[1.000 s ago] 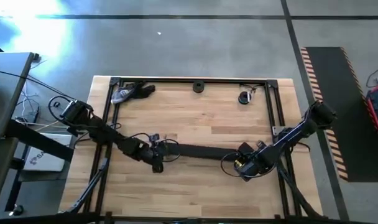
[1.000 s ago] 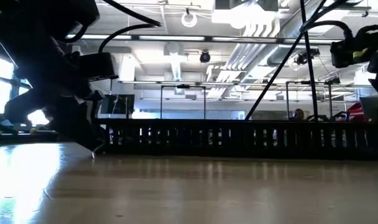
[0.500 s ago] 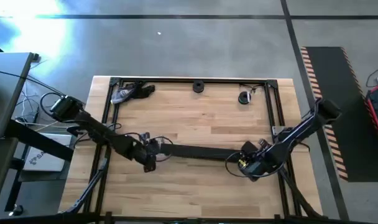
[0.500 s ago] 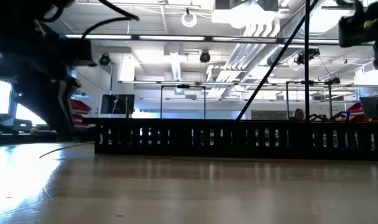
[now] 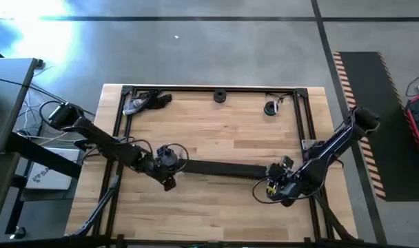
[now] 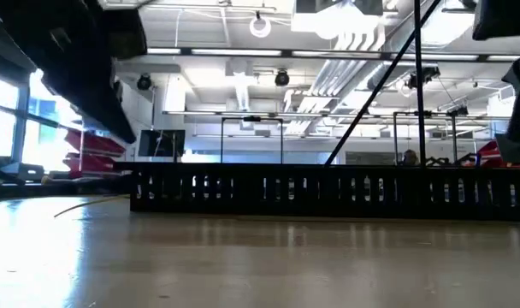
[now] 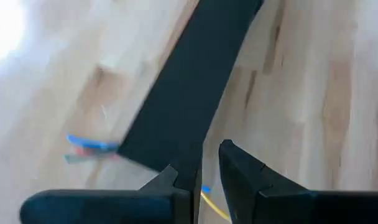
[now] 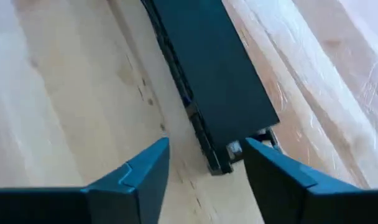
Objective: Ziptie cables
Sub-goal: Close the black cable duct
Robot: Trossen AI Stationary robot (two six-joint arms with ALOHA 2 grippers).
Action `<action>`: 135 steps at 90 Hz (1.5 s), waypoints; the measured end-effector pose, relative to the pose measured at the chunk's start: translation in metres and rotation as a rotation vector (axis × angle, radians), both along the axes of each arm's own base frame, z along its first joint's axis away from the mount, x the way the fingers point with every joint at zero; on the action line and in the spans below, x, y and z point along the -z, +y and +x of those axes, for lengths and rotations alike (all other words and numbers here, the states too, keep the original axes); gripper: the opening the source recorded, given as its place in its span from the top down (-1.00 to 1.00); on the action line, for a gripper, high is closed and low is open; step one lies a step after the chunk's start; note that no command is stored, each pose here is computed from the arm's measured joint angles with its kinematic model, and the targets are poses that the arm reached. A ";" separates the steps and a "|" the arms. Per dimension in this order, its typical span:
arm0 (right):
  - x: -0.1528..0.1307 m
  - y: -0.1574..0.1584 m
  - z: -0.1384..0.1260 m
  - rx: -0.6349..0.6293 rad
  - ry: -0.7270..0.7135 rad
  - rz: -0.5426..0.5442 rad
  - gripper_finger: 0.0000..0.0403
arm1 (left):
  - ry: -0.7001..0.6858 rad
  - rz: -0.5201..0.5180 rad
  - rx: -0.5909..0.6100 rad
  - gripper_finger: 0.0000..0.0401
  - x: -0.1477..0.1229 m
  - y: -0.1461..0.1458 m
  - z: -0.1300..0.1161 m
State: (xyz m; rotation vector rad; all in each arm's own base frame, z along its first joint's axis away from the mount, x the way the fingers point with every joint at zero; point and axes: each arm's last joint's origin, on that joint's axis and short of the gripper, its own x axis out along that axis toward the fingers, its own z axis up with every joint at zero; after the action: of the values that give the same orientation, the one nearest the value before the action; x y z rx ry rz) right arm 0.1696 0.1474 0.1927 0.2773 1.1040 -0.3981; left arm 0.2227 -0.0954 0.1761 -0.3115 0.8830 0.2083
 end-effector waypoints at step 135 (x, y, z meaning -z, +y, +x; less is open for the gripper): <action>0.064 0.011 0.173 -0.285 -0.543 0.264 0.02 | 0.023 0.295 0.050 1.00 -0.014 0.121 0.137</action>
State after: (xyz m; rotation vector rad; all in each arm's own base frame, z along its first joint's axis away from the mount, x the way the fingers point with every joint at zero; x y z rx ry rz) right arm 0.3425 0.1582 0.1286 0.4247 0.6425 0.0829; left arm 0.3598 0.0261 0.1905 -0.0126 0.8689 0.2923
